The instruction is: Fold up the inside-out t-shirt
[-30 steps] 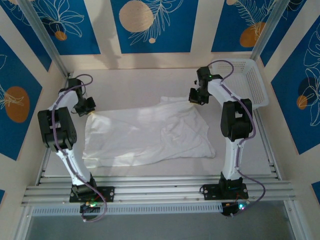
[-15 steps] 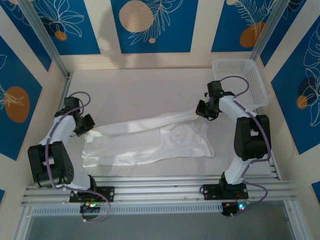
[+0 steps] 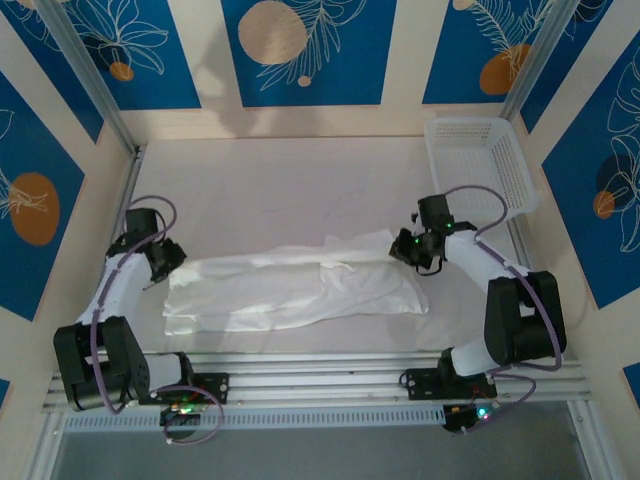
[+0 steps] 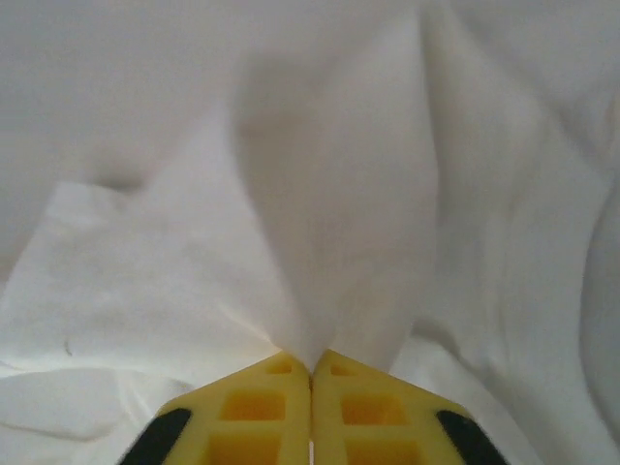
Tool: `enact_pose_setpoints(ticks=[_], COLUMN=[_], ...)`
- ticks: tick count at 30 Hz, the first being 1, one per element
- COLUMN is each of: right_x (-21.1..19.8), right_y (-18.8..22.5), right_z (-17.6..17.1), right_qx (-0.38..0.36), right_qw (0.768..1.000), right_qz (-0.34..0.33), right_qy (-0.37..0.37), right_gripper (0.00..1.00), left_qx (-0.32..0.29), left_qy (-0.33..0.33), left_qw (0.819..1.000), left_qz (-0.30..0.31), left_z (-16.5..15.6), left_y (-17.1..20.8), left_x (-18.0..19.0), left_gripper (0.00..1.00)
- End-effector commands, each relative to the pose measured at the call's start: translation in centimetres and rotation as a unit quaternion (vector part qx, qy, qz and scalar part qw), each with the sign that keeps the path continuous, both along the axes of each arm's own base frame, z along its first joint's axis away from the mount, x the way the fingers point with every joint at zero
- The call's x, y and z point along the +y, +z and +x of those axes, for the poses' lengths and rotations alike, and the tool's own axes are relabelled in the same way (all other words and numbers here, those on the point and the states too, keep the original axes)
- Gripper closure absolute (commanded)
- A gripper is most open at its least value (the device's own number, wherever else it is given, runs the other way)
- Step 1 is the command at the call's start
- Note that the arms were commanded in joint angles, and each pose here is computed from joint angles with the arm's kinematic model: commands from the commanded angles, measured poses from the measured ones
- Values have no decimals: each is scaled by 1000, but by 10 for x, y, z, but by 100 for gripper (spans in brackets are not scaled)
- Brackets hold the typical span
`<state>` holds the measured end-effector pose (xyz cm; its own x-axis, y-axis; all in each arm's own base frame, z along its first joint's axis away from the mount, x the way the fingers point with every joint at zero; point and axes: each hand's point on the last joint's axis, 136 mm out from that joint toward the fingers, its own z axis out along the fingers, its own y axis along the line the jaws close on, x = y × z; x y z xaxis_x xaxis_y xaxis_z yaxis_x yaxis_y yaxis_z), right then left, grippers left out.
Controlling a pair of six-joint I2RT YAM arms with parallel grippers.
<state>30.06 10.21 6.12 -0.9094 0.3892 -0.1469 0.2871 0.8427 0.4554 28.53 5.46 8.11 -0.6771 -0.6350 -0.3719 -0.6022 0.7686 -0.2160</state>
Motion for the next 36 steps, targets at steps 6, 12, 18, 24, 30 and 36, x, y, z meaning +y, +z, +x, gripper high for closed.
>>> enact_pose_setpoints(ticks=[6,12,18,24,30,36], right_x=[-6,0,10,30,35,38], right_y=[48,47,15,2,8,13], right_z=[25,72,100,93,87,84], right_qx=[-70,-71,-28,2,2,-3], right_qw=[997,996,995,995,996,995], right_qz=[-17,-54,-79,-57,-33,-36], right_qy=[-21,12,58,82,78,88], right_gripper=[54,48,43,47,59,99], left_qx=[-83,-146,-138,-114,-117,-111], left_qy=[22,-95,-208,-204,-199,-198], left_qw=[996,985,968,972,973,974], left_qz=[11,-17,-8,-11,9,6], left_z=[22,31,12,4,13,17], left_y=[39,81,72,51,60,58], left_x=[9,-51,-109,-111,-106,-107], left_gripper=[35,34,32,32,32,32])
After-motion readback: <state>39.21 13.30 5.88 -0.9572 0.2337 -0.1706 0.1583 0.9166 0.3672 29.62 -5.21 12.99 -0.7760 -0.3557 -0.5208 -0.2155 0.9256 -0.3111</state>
